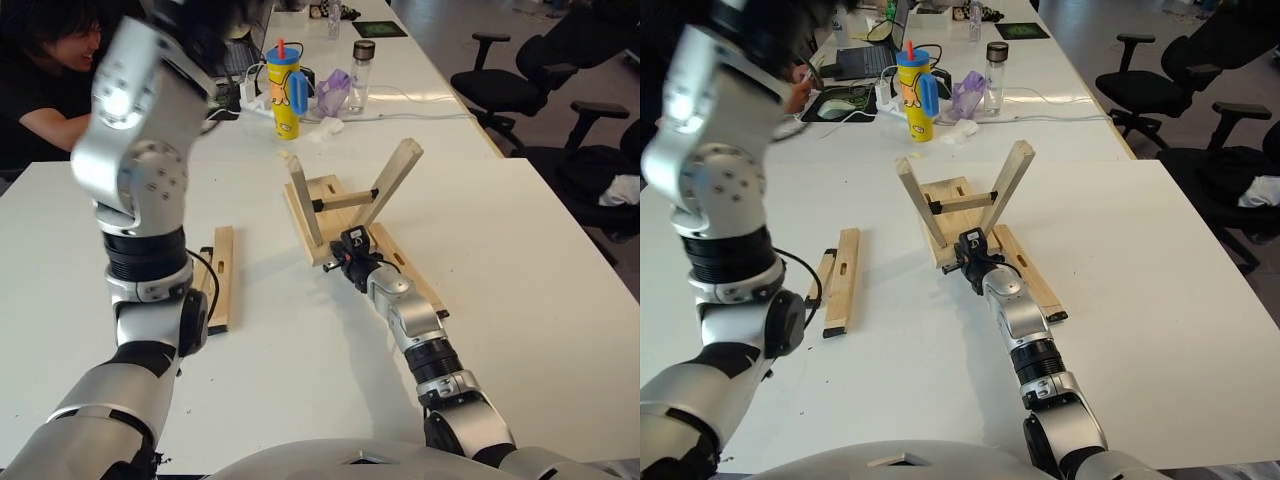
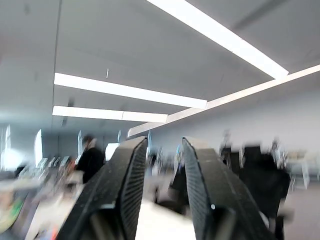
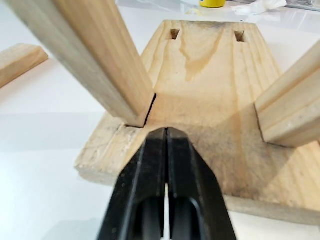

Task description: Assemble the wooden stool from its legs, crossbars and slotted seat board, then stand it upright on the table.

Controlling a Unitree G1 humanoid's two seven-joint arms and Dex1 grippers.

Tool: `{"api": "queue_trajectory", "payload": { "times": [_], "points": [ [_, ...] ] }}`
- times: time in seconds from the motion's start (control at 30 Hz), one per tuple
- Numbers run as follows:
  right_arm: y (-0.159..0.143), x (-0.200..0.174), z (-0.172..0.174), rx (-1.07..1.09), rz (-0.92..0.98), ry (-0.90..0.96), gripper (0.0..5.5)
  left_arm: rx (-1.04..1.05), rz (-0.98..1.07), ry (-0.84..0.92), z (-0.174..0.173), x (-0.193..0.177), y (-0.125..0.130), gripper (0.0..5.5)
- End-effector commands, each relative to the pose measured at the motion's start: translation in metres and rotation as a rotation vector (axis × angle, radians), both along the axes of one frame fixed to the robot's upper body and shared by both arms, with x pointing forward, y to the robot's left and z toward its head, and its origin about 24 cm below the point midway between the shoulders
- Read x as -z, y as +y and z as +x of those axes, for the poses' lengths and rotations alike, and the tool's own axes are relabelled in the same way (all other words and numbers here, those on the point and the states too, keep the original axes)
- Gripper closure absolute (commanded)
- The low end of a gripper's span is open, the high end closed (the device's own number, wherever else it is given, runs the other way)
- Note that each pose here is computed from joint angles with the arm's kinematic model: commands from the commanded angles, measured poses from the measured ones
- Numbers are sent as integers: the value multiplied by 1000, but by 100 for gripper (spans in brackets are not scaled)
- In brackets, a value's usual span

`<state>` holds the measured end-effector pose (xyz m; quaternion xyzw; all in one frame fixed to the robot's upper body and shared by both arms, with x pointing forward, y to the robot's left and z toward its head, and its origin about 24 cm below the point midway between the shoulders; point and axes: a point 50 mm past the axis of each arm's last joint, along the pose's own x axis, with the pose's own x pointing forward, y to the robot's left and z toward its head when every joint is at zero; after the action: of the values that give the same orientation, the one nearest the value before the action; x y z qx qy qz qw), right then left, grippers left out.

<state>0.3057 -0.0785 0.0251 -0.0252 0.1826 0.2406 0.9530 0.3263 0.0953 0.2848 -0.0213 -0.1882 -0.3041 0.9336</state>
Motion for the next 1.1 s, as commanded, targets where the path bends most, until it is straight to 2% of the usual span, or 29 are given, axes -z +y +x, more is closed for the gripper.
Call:
{"api": "queue_trajectory", "payload": {
  "times": [0.03, 0.1, 0.2, 0.3, 0.47, 0.57, 0.67, 0.8, 0.9, 1.1],
  "points": [
    [-9, 45, -19, -6, -74, 234, 550, -7, 362, 661, -3, 189, -14, 416],
    [-8, 42, -16, -24, -75, 226, 550, -28, 352, 622, -3, 186, -14, 416],
    [-5, 39, -15, -55, -58, 225, 550, -104, 216, 332, 8, 127, -14, 416],
    [1, 32, -10, -85, -53, 192, 550, -205, -21, 39, 3, 60, 4, 416],
    [-11, 15, 9, -11, -60, 85, 550, -346, -136, -152, -17, 27, 36, 416],
    [-4, 2, 16, -48, -15, 28, 550, -434, -140, -290, -37, 10, 53, 416],
    [4, -2, 17, -89, 10, 28, 550, -482, -34, -169, -33, 30, 56, 416],
    [31, -13, 2, -210, 49, 49, 550, -471, 92, 105, -39, 96, 59, 416],
    [44, -14, -3, -232, 55, 53, 550, -459, 98, 187, -48, 117, 58, 416],
    [40, -19, 7, -88, 36, 11, 550, -453, 119, 232, -54, 132, 50, 416]
  ]
}}
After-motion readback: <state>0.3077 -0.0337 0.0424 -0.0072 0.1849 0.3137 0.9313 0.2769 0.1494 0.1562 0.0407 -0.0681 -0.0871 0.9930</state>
